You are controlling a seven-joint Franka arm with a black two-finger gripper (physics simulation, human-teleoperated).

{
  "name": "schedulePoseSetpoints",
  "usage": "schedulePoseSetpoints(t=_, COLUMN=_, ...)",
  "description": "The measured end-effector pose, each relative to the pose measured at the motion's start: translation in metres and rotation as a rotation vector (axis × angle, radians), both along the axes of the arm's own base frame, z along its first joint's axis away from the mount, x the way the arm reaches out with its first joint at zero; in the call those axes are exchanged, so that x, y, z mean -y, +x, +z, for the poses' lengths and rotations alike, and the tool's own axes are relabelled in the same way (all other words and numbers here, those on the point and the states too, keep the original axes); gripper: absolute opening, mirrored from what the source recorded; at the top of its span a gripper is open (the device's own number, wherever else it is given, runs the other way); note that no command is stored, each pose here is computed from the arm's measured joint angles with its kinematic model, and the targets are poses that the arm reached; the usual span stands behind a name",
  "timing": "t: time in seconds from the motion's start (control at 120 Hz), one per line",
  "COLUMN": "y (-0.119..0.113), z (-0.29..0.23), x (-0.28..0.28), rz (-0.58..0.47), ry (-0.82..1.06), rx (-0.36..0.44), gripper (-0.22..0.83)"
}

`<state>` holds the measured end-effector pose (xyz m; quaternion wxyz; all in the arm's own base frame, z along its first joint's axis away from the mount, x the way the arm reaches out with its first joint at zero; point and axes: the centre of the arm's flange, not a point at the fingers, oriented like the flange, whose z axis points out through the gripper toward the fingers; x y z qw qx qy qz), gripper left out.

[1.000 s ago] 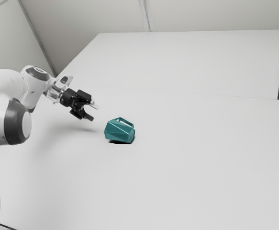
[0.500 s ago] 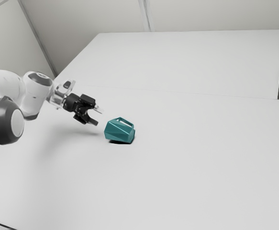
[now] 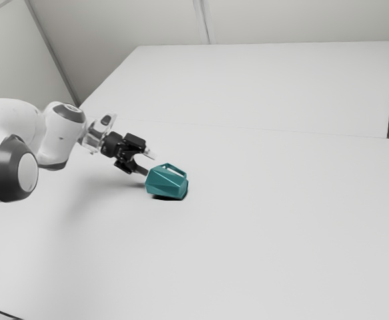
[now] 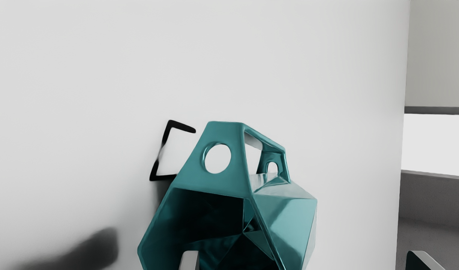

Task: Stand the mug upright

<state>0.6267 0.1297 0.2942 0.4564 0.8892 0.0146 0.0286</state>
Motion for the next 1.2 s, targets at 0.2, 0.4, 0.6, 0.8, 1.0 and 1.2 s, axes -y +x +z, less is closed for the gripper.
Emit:
schedulePoseSetpoints(t=0.2, y=-0.010, z=-0.005, x=0.008, rz=0.013, ry=-0.010, rx=-0.011, gripper=0.62)
schedulePoseSetpoints(t=0.4, y=-0.011, z=-0.004, x=0.016, rz=0.016, ry=-0.008, rx=-0.005, gripper=0.62)
schedulePoseSetpoints(t=0.6, y=-0.008, z=-0.007, x=0.023, rz=0.014, ry=-0.008, rx=0.000, gripper=0.58)
schedulePoseSetpoints(t=0.8, y=-0.013, z=-0.011, x=0.028, rz=0.023, ry=-0.009, rx=-0.006, gripper=0.51)
schedulePoseSetpoints(t=1.0, y=-0.013, z=-0.012, x=0.027, rz=0.029, ry=-0.005, rx=-0.006, gripper=0.31)
schedulePoseSetpoints(t=1.2, y=-0.013, z=-0.013, x=0.027, rz=0.031, ry=-0.003, rx=-0.005, gripper=0.10)
